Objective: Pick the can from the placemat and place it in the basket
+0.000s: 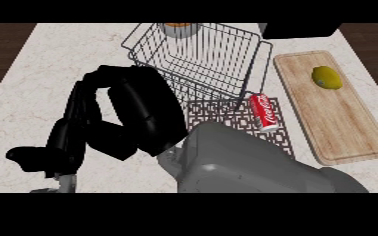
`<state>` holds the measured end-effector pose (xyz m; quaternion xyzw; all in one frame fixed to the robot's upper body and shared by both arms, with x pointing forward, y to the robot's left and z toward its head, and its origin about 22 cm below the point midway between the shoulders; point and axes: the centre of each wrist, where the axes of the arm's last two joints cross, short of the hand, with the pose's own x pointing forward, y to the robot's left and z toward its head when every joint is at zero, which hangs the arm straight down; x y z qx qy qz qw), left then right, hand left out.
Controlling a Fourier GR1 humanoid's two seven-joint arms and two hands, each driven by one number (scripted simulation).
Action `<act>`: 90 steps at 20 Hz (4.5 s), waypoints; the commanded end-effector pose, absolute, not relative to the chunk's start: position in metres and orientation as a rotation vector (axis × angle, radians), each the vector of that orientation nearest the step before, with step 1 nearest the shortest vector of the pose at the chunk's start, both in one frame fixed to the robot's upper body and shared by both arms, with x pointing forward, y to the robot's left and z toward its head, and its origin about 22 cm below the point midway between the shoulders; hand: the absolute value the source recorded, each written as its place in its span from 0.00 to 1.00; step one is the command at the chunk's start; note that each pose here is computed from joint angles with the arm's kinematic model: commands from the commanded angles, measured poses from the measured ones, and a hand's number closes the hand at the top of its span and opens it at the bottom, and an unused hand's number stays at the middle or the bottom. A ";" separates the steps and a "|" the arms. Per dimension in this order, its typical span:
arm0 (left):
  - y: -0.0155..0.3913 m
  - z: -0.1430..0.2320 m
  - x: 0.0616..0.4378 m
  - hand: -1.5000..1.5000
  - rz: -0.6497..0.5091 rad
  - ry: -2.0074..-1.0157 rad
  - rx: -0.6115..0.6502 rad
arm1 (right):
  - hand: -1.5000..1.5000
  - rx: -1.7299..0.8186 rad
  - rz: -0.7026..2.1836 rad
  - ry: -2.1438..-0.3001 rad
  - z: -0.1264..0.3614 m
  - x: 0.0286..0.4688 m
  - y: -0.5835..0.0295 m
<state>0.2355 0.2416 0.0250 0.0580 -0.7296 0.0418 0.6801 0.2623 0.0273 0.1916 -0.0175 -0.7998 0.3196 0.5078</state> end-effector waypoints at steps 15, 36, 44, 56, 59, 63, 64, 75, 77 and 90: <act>0.231 0.029 0.248 0.50 0.079 -1.666 0.089 | 1.00 -0.425 0.628 -1.844 0.223 0.182 -0.142; 0.235 0.031 0.236 0.50 0.062 -1.678 0.091 | 1.00 -0.511 0.631 -1.751 0.155 0.305 -0.188; 0.261 0.031 0.225 0.50 0.047 -1.672 0.084 | 1.00 -0.509 0.643 -1.733 0.128 0.343 -0.215; 0.246 0.034 0.246 0.50 0.044 -1.689 0.076 | 1.00 -0.507 0.570 -1.678 0.070 0.369 -0.211; 0.224 0.037 0.232 0.50 0.032 -1.685 0.090 | 1.00 -0.495 0.486 -1.644 0.081 0.366 -0.218; 0.231 0.034 0.240 0.50 0.038 -1.676 0.059 | 0.00 -0.496 0.603 -1.619 0.056 0.373 -0.223; 0.230 0.038 0.246 0.50 0.043 -1.673 0.096 | 0.00 -0.474 0.609 -1.664 0.063 0.366 -0.234; 0.228 0.038 0.247 0.50 0.051 -1.676 0.097 | 0.00 -0.430 0.340 -1.834 0.085 0.385 -0.219; 0.227 0.033 0.243 0.50 0.041 -1.669 0.076 | 0.00 -0.493 0.293 -1.872 0.103 0.378 -0.243; 0.236 0.032 0.234 0.50 0.056 -1.670 0.082 | 0.00 -0.538 -0.070 -1.782 0.092 0.357 -0.347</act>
